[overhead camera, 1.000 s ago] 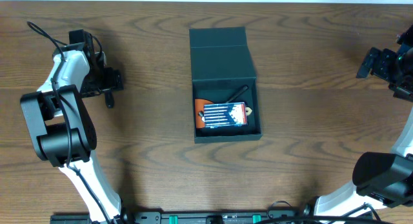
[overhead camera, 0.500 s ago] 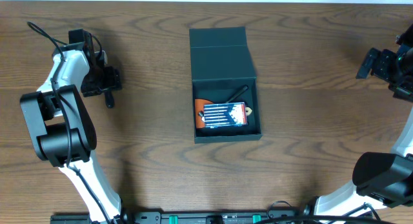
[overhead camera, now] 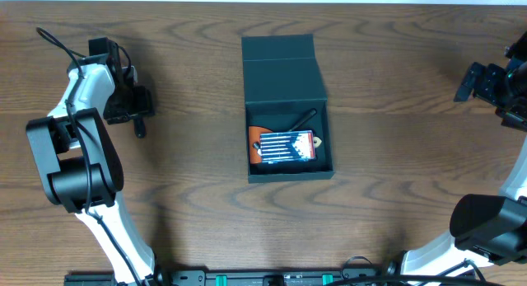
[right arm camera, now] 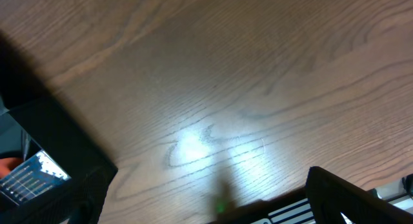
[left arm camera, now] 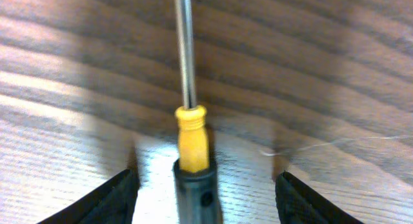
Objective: Pack container
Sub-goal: 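Lower left gripper and close on the screwdriver's black handle, then carry the screwdriver with left gripper and release it into the box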
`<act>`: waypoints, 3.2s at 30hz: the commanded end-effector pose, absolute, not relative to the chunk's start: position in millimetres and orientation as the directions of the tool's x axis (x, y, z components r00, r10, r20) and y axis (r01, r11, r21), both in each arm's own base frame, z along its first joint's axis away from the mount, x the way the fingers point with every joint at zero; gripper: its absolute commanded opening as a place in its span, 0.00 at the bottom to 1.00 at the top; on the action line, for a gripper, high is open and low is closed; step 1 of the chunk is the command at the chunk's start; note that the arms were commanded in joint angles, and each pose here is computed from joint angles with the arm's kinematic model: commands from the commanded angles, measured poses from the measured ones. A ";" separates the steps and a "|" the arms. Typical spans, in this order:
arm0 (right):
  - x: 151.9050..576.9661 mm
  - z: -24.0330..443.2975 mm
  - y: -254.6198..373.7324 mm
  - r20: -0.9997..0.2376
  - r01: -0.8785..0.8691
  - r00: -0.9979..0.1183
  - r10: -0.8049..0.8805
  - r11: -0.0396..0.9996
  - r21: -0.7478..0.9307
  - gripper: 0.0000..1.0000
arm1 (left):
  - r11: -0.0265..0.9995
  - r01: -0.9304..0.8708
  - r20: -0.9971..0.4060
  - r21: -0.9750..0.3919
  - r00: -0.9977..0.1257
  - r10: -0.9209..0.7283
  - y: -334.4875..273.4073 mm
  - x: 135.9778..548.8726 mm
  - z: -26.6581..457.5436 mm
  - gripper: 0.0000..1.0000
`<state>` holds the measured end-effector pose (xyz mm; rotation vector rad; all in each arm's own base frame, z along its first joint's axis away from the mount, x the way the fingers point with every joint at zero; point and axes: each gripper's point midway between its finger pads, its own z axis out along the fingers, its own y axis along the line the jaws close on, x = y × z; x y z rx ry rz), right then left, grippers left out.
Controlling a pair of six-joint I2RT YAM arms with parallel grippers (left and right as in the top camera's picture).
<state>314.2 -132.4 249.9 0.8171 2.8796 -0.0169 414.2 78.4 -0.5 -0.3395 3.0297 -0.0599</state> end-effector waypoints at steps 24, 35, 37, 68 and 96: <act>311.8 249.0 -133.2 -0.139 0.518 -0.845 0.516 0.855 0.024 0.99 | 0.972 -0.234 -0.023 -0.005 -0.972 -0.234 83.9 400.0 -12.7 0.39; 311.7 249.0 -133.2 -0.139 0.518 -0.845 0.516 0.855 0.024 0.99 | 0.973 -0.232 -0.009 -0.005 -0.973 -0.232 82.3 397.0 -12.5 0.26; 311.8 249.0 -133.2 -0.139 0.518 -0.845 0.516 0.855 0.024 0.99 | 0.973 -0.230 -0.002 -0.004 -0.973 -0.230 81.2 395.4 -12.6 0.24; 312.7 249.0 -130.9 -0.137 0.515 -0.847 0.514 0.857 0.036 0.99 | 0.718 0.689 -0.546 0.098 -0.566 0.618 -130.7 354.0 239.5 0.06; 313.0 249.1 -130.3 -0.137 0.508 -0.850 0.508 0.860 0.038 0.99 | 0.031 0.999 -0.232 -0.020 -0.034 0.972 -262.5 300.3 77.0 0.06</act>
